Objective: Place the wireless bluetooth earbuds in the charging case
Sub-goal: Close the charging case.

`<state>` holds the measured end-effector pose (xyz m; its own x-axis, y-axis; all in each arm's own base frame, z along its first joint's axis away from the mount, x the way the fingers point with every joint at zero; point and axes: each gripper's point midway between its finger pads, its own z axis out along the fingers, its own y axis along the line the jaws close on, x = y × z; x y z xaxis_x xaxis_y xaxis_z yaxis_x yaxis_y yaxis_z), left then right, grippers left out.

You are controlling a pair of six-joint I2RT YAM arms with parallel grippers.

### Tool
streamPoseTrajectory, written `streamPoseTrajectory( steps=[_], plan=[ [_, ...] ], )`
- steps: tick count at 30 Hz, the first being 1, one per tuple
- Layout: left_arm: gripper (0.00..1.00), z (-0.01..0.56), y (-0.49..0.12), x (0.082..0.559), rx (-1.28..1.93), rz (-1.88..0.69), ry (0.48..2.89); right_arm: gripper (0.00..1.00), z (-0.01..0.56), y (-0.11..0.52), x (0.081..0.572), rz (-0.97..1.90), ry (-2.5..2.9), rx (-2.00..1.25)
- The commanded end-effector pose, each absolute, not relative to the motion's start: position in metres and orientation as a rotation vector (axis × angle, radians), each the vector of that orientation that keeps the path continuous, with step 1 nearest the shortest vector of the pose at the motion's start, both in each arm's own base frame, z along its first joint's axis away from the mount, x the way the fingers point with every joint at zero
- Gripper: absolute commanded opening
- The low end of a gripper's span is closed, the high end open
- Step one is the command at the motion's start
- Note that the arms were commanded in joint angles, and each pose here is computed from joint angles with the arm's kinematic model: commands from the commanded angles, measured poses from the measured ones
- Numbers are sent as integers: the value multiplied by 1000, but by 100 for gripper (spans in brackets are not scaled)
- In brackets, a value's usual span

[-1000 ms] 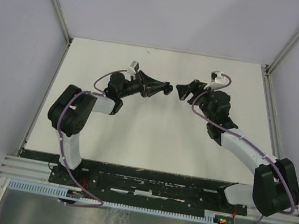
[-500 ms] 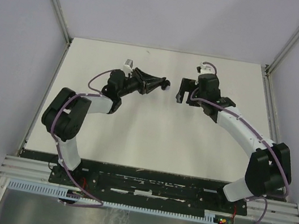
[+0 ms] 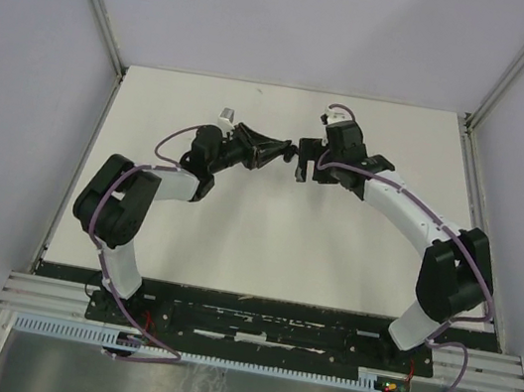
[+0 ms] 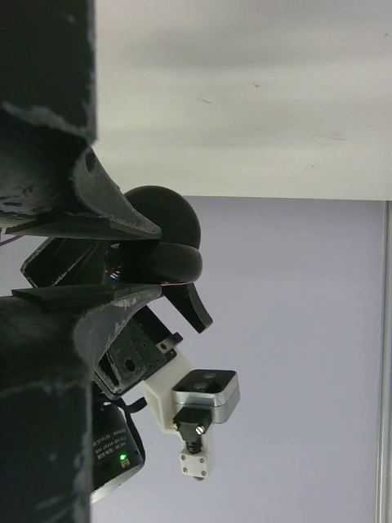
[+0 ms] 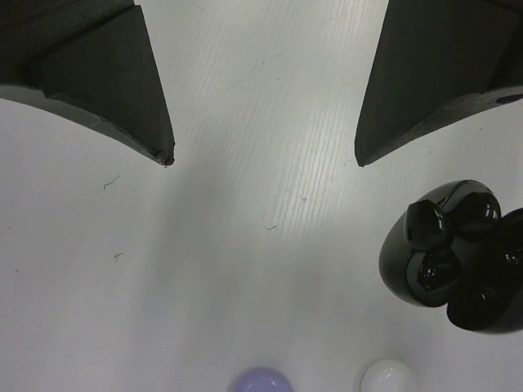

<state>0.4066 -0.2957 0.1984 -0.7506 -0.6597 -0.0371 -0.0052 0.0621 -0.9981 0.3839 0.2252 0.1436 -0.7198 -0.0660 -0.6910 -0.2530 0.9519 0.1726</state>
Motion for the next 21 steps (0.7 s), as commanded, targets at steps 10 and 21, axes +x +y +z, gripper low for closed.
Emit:
streamPoseTrajectory(
  steps=[10,21],
  plan=[
    [3,210,-302,393,-549,-1736,1825,100,159,234,407,310,2313,-234],
    [3,210,-301,386,-544,-1743,1830,99,158,226,419,243,2309,-220]
  ],
)
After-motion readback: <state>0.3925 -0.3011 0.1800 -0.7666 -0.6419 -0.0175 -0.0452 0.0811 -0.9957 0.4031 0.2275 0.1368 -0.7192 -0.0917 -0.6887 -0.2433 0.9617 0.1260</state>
